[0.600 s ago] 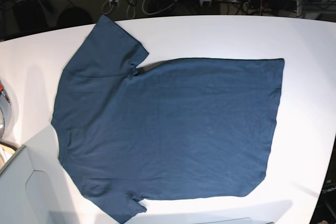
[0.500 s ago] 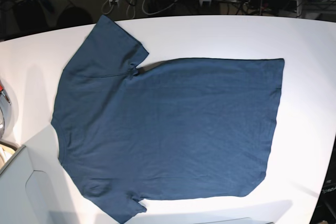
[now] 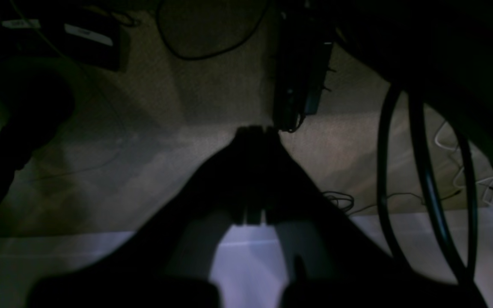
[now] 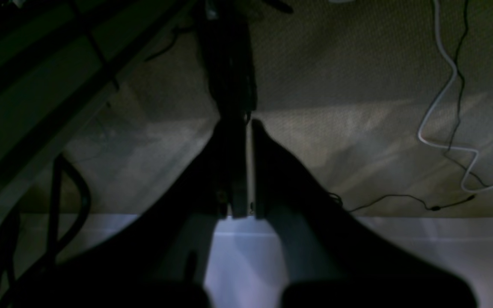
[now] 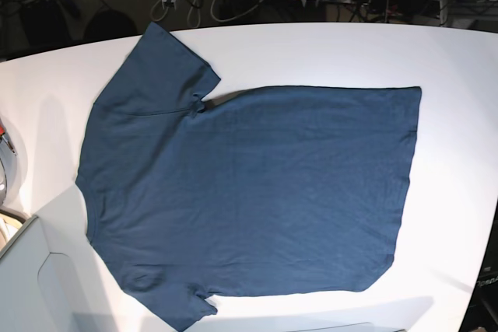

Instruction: Fold the T-shirt properly

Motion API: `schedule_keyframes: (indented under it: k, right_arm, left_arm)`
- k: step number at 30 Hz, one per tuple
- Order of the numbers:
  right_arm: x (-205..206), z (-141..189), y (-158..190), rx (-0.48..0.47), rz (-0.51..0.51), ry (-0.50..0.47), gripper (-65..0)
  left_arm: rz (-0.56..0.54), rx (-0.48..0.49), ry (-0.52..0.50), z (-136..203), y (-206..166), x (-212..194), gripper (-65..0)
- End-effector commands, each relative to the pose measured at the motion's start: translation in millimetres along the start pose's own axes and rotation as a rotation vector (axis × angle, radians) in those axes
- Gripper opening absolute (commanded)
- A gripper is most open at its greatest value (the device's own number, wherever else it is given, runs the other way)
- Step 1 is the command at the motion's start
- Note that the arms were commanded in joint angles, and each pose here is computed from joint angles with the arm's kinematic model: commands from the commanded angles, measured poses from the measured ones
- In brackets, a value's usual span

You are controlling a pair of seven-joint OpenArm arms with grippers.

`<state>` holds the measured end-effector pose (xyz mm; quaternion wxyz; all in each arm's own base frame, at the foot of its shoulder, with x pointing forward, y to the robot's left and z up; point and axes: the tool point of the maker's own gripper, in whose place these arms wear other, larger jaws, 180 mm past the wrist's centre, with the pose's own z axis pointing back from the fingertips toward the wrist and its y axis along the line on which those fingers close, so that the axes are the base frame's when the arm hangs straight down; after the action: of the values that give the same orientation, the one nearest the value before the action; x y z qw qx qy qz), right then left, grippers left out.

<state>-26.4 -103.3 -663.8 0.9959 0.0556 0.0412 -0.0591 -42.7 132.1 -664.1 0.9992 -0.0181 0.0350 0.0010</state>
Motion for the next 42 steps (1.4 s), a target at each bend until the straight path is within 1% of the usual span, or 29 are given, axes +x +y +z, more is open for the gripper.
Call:
schedule_keyframes:
  k: [1,9,13,18,26,29,33,34,37,40,42]
  right_arm:
    - [-3,0,6,0.027,0.004,0.006,-65.0]
    - [-3,0,6,0.027,0.004,0.006,-65.0]
    - [-4,0,6,0.027,0.004,0.007,-65.0]
    - [-18,0,4,0.024,0.003,0.027,-65.0]
    - [-23,-1,4,0.025,0.002,0.035,-65.0]
    - [-34,0,2,0.022,0.001,0.051,-65.0]
    - [-36,1,0,0.020,0.008,0.033,-65.0]
    - [-35,1,-1,0.019,0.009,0.026,-65.0]
    - [-37,2,0,0.023,0.014,0.048,-65.0]
    - [-38,4,2,0.027,0.021,0.099,-65.0]
    - [-37,5,3,0.029,0.025,0.116,-65.0]
  left_arm:
    - [0.002,-0.002,0.003,0,-2,-4,-65.0]
    - [0.002,-0.007,0.003,0,-6,-3,-65.0]
    - [0.003,-0.007,0.013,0,-6,-10,-65.0]
    - [0.003,-0.010,0.018,0,-6,-13,-65.0]
    - [0.003,-0.010,0.020,0,-6,-14,-65.0]
    - [0.003,-0.010,0.020,0,-6,-14,-65.0]
    - [0.000,-0.011,0.001,0,-6,-7,-65.0]
    - [-0.001,-0.011,0.002,0,-7,-10,-65.0]
    - [-0.008,-0.012,-0.014,1,-7,-10,-65.0]
    - [-0.013,-0.013,-0.012,1,-8,-16,-65.0]
    - [-0.010,-0.013,-0.013,1,-8,-16,-65.0]
